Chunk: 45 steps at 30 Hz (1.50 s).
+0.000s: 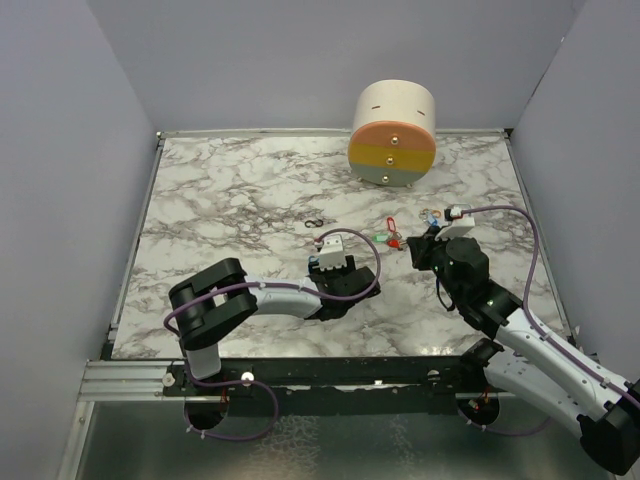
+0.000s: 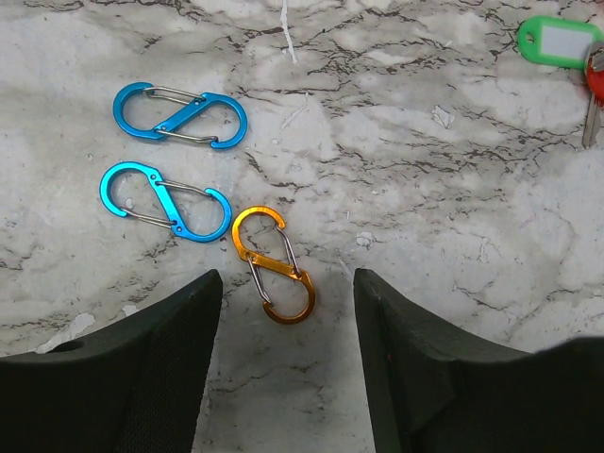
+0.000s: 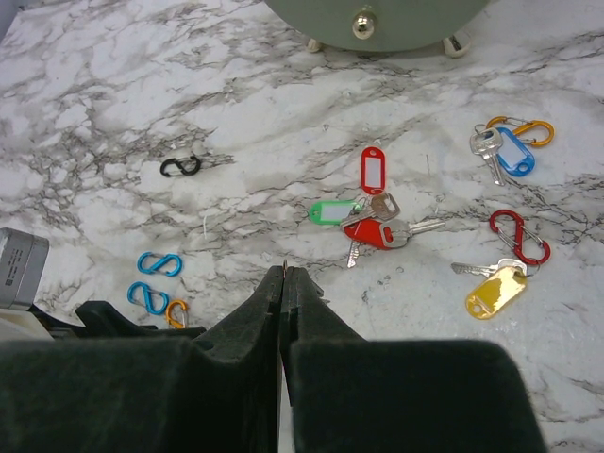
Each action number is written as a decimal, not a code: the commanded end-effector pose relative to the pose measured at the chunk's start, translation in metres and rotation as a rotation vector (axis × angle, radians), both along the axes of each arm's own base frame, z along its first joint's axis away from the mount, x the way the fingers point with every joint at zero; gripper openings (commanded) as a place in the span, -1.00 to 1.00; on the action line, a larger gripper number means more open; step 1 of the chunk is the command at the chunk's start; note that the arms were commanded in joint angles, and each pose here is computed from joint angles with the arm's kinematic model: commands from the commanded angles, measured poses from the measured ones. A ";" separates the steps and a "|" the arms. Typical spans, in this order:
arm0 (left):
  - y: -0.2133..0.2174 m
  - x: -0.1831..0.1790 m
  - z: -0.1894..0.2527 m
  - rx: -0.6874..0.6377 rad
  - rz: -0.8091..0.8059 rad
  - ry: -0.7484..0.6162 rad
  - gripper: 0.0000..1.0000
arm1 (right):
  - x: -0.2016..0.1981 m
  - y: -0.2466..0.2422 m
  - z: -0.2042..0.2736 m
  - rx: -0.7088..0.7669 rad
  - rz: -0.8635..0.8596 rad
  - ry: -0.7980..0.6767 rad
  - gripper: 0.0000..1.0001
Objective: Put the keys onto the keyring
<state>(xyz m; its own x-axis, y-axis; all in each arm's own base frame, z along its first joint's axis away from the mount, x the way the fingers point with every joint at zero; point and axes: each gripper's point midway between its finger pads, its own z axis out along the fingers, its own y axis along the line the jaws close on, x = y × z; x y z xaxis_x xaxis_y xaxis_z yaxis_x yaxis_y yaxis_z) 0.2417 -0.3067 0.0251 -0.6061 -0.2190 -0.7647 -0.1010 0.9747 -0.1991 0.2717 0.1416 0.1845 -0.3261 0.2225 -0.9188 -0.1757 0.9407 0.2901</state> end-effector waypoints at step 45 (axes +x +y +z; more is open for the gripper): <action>0.033 -0.012 -0.049 0.333 -0.131 0.089 -0.27 | 0.002 0.000 -0.009 -0.004 -0.017 0.017 -0.99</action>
